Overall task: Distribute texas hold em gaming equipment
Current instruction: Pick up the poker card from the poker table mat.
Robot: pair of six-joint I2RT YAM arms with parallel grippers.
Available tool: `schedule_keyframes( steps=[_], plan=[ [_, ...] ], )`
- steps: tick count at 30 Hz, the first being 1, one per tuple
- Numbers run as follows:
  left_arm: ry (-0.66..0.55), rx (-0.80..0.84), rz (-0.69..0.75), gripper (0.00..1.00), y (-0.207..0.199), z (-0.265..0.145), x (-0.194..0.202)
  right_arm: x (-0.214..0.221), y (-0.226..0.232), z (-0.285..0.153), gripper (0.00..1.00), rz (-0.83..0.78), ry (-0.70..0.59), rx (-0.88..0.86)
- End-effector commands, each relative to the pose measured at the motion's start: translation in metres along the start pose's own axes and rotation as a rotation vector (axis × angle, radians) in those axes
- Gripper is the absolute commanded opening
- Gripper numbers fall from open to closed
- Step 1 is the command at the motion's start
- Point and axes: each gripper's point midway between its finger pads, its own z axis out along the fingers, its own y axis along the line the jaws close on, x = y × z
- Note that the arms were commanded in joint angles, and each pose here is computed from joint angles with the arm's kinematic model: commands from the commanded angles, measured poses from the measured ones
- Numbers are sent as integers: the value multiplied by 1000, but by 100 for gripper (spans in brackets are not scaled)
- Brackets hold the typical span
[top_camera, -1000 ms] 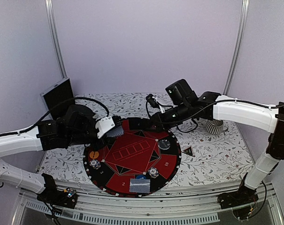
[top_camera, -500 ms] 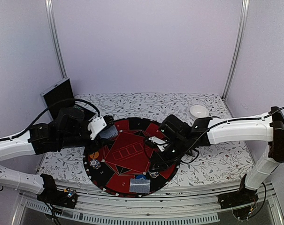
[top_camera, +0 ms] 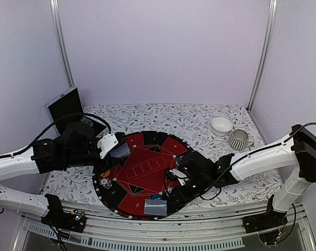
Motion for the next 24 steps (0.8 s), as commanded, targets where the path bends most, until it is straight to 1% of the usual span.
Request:
schedule_keyframes(
  steps=[1, 5, 19, 24],
  plan=[
    [-11, -16, -8, 46, 5, -3, 0, -5, -2, 15, 31, 14, -44, -3],
    [-27, -15, 2, 46, 5, -6, -4, -9, -7, 20, 31, 16, -65, 6],
    [-33, -8, 20, 46, 5, -6, -6, -3, -21, 35, 31, 22, -41, 45],
    [-36, -7, 24, 46, 5, -6, -7, -4, -18, 43, 32, 2, -29, 32]
  ],
)
